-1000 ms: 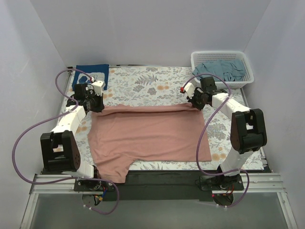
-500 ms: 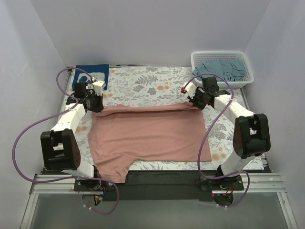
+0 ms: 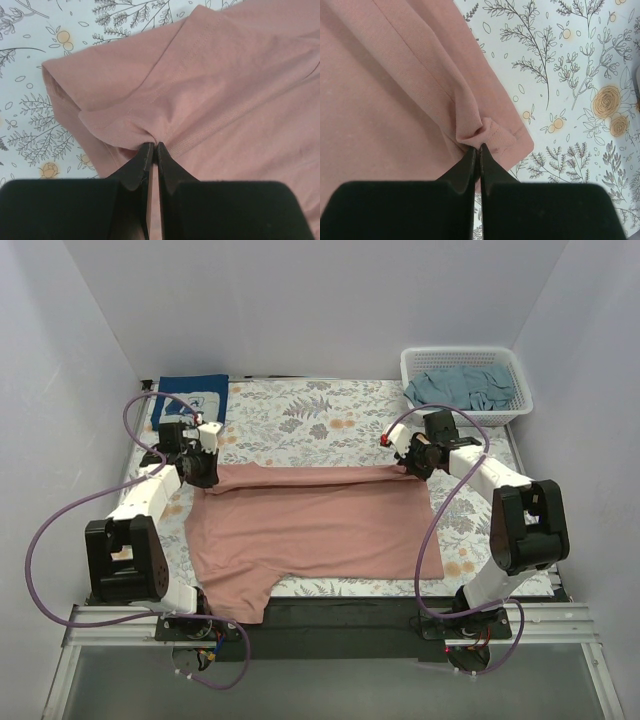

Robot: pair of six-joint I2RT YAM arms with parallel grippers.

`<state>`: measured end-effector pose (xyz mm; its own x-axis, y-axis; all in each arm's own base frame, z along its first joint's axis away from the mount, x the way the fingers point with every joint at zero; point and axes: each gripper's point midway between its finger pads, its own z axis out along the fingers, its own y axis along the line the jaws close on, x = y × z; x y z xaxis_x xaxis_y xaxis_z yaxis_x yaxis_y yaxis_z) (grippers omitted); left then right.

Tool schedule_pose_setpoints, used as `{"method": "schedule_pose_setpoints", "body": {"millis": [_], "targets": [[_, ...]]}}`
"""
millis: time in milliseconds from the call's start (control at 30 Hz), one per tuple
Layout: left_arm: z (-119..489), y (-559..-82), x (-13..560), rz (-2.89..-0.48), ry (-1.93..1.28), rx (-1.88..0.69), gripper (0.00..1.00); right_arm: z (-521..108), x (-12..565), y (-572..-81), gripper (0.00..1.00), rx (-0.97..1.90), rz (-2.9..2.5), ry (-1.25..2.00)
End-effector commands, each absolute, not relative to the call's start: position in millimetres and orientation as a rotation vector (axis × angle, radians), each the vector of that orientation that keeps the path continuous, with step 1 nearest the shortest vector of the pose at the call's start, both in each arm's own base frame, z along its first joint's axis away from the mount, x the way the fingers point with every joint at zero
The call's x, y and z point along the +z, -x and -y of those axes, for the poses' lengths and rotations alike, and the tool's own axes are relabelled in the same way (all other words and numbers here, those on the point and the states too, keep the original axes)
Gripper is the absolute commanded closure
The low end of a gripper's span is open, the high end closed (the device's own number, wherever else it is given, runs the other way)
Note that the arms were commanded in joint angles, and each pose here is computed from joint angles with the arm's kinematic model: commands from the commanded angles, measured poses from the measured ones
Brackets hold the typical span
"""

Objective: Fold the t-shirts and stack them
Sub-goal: Fold the tshirt

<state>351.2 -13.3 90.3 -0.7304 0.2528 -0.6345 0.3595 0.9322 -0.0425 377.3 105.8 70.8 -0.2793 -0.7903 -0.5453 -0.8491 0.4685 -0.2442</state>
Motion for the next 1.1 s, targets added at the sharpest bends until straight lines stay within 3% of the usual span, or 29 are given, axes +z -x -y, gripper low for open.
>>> {"method": "schedule_pose_setpoints", "body": {"millis": [0,400,467,500,633,800,1067], "targets": [[5.4,-344.7,82.5,-2.457,-0.409,-0.175,1.0,-97.8,64.1,-383.1,0.99,0.07,-2.114,1.361],[10.8,-323.3,69.8,-2.496,-0.499,-0.215,1.0,-92.6,64.0,-375.1,0.97,0.036,-2.095,1.403],[12.3,-317.8,70.8,-2.498,-0.538,-0.226,0.99,-91.1,67.9,-371.7,0.85,0.027,-2.084,1.423],[12.6,-309.7,68.7,-2.521,-0.561,-0.235,0.93,-90.8,68.4,-368.9,0.67,0.027,-2.082,1.436],[13.4,-293.6,71.0,-2.523,-0.66,-0.243,0.77,-87.8,79.3,-369.0,0.42,-0.011,-2.058,1.438],[22.8,-297.0,94.2,-2.477,-0.664,-0.3,0.69,-89.5,112.5,-384.7,0.37,-0.036,-2.041,1.38],[32.1,-362.6,112.2,-2.449,-0.613,-0.408,0.55,-111.7,98.2,-393.7,0.36,0.192,-2.168,1.434]]}}
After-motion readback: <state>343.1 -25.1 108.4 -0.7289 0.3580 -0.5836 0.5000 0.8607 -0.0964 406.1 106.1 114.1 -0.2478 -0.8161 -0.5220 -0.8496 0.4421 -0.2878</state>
